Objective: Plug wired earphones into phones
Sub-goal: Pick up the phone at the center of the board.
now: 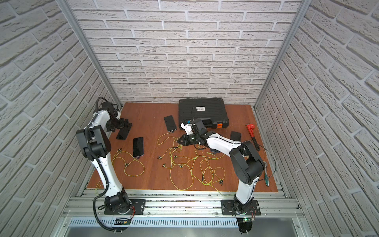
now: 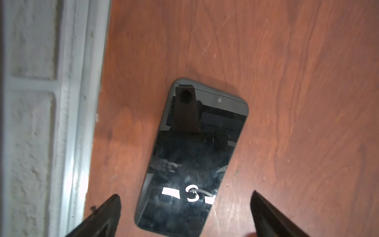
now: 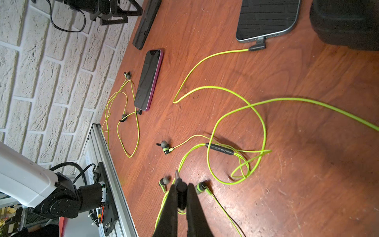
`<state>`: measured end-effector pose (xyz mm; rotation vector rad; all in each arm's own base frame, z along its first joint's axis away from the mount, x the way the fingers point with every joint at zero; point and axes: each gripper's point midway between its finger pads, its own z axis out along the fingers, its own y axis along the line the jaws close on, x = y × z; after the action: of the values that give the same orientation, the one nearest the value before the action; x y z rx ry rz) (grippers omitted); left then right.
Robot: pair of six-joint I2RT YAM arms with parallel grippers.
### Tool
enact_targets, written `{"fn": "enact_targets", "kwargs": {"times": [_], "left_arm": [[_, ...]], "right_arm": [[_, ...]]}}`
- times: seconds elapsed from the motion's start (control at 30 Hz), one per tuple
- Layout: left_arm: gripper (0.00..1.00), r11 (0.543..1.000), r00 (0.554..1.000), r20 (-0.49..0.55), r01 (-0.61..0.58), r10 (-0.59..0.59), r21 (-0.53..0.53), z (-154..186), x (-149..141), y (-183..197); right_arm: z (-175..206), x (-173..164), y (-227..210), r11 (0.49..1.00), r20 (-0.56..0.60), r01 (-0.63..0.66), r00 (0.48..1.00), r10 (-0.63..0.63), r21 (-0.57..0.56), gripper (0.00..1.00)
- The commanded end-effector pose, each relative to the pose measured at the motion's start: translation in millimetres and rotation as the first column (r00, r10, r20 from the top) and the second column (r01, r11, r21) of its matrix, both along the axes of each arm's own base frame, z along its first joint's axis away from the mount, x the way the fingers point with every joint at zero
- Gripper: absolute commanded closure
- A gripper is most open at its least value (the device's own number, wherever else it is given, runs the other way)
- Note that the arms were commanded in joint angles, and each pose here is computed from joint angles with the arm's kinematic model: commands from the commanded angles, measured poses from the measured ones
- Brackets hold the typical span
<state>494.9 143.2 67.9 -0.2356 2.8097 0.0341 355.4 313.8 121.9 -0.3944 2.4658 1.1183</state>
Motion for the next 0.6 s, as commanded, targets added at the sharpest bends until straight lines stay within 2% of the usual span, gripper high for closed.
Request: {"fn": "enact_targets", "kwargs": {"times": [0.0,0.13,0.3,0.43,0.57], "left_arm": [[0.02,0.997,0.996,-0.074,0.061,-0.059,0.037,-17.5,0.1,4.8],[0.02,0.994,0.98,-0.169,0.108,-0.102,0.029,-38.7,-4.9,5.2],[0.02,0.987,0.971,-0.179,0.158,-0.159,-0.018,-46.6,-3.6,-8.8],[0.02,0.98,0.948,-0.251,0.2,-0.195,-0.007,-54.9,-7.5,-14.5],[0.02,0.982,0.943,-0.276,0.185,-0.184,-0.021,-57.3,-12.0,-16.8]], "right_arm": [[7.6,-1.2,-1.7,1.0,0.032,0.003,0.999,-0.004,0.01,0.94],[-0.3,-1.2,-4.5,1.0,0.02,0.015,1.0,-0.015,-0.015,0.94],[-2.7,2.7,-4.6,0.999,0.015,0.018,1.0,-0.017,-0.035,0.94],[-2.4,4.1,-3.4,0.999,0.017,0.018,1.0,-0.017,-0.031,0.94],[-1.9,1.8,-6.2,0.999,0.021,0.022,1.0,-0.021,-0.034,0.94]]}}
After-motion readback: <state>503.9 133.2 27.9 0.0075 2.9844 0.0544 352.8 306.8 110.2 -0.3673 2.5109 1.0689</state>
